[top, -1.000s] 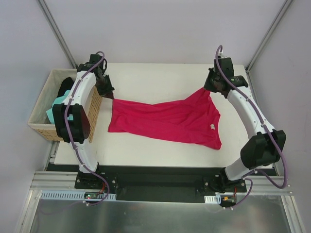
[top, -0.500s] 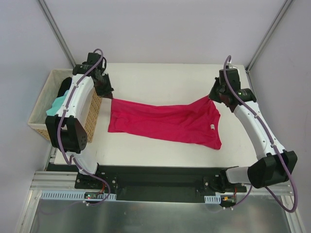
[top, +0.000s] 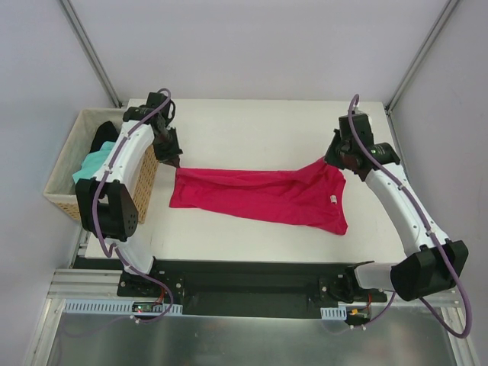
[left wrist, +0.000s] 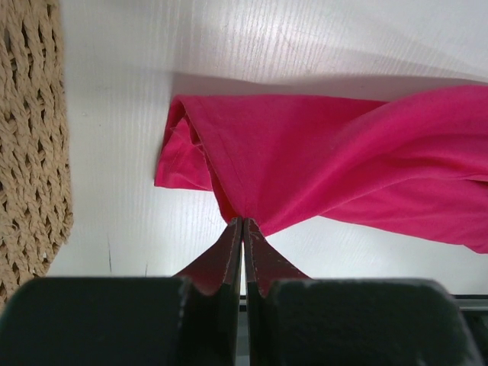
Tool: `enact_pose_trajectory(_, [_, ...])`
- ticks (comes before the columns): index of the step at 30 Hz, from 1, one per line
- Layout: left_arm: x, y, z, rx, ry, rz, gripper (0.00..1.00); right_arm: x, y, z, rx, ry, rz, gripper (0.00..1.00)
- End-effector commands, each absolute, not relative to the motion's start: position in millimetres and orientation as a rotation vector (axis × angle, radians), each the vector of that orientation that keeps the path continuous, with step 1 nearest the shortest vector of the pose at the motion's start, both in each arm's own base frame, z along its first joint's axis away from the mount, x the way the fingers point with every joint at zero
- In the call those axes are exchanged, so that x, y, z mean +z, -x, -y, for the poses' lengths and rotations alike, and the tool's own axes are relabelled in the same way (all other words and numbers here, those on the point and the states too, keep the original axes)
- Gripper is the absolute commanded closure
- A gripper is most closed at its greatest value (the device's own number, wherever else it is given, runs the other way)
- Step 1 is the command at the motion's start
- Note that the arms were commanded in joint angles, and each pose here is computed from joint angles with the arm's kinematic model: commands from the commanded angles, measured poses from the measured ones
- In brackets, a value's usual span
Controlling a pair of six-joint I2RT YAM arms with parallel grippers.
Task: Fold and stack the t-shirts
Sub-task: Fold the other side of the tshirt into a rectangle
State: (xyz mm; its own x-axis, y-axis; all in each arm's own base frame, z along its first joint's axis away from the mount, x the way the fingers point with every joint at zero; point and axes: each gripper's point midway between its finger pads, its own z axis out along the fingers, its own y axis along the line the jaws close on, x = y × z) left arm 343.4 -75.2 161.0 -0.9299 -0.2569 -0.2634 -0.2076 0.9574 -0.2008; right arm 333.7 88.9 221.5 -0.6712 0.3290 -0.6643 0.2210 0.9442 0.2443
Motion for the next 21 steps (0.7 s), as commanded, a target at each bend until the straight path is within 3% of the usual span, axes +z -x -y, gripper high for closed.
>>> enact_pose_trajectory(1, [163.4,-326.0,70.9,-0.193,0.323,-2.845,1.00,222.9,-316.8,-93.1,0.205,-0.411,-2.344,0.99])
enact_pose_trajectory(21, [151.0,-294.7,67.8,-0.119,0.264,-2.945,1.00,218.4,-265.0,-92.8,0.178,-0.520,-2.384,0.99])
